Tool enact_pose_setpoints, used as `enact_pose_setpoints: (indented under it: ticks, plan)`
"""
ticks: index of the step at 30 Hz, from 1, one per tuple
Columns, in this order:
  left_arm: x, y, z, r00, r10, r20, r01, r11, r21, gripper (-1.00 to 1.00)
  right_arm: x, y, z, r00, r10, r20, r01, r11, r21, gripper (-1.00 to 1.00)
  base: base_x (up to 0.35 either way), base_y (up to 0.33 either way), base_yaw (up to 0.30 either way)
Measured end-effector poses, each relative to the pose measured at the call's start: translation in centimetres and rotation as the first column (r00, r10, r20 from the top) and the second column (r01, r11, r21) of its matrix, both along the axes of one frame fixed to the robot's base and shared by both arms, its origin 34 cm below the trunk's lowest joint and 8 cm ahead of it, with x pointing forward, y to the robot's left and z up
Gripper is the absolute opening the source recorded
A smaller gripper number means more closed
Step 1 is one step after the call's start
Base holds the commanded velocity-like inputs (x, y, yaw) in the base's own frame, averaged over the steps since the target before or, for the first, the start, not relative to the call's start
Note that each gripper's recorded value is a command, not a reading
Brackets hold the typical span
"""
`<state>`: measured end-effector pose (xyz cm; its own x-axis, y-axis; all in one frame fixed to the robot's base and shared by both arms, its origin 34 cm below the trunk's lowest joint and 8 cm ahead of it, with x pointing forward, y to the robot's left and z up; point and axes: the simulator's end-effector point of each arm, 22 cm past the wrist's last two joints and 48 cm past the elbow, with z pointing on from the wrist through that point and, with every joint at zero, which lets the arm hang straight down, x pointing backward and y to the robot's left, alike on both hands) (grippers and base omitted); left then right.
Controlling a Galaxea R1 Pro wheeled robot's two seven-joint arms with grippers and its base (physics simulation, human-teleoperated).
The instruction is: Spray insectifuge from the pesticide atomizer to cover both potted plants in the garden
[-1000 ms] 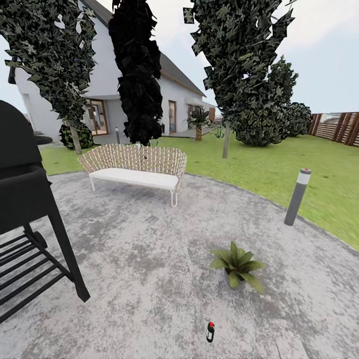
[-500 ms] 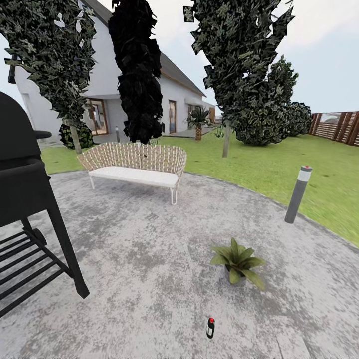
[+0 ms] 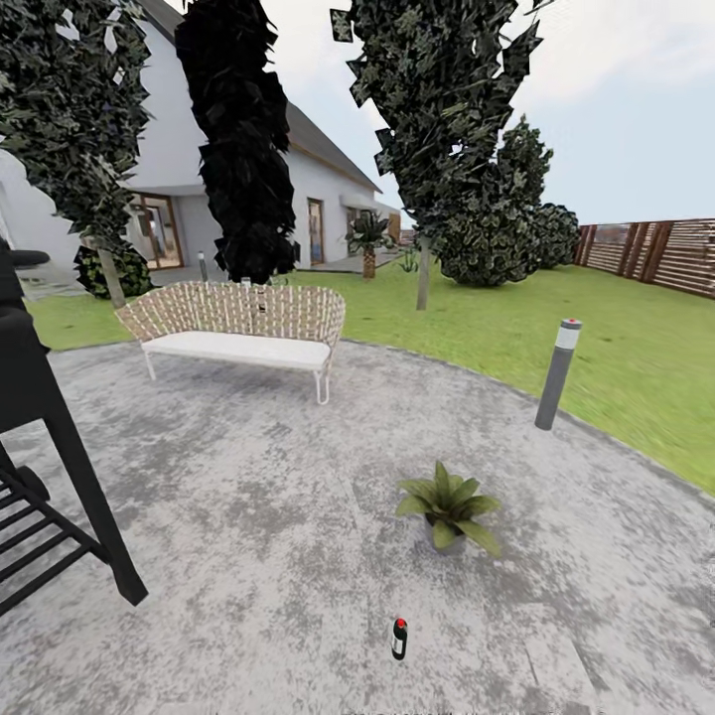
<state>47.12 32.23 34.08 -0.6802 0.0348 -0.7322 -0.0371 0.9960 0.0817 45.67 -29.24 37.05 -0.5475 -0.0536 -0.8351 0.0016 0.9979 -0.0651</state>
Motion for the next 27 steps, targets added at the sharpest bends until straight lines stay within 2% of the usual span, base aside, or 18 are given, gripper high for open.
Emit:
enact_pose_setpoints:
  ticks: [11,27]
  plan:
    - [-0.6,0.0,-2.4,1.000,0.000,0.000,0.000,1.000,0.000,1.00,-0.6,0.0,-2.4,1.000,0.000,0.000,0.000,1.000,0.000,1.00,0.000,0.000,-0.262]
    - [-2.0,0.0,-6.7,1.000,0.001,-0.021,-0.001,1.000,-0.001,1.00,-1.9,0.1,-6.7,1.000,0.004,-0.022,-0.004,1.000,0.001,1.00,0.000,0.000,-0.152]
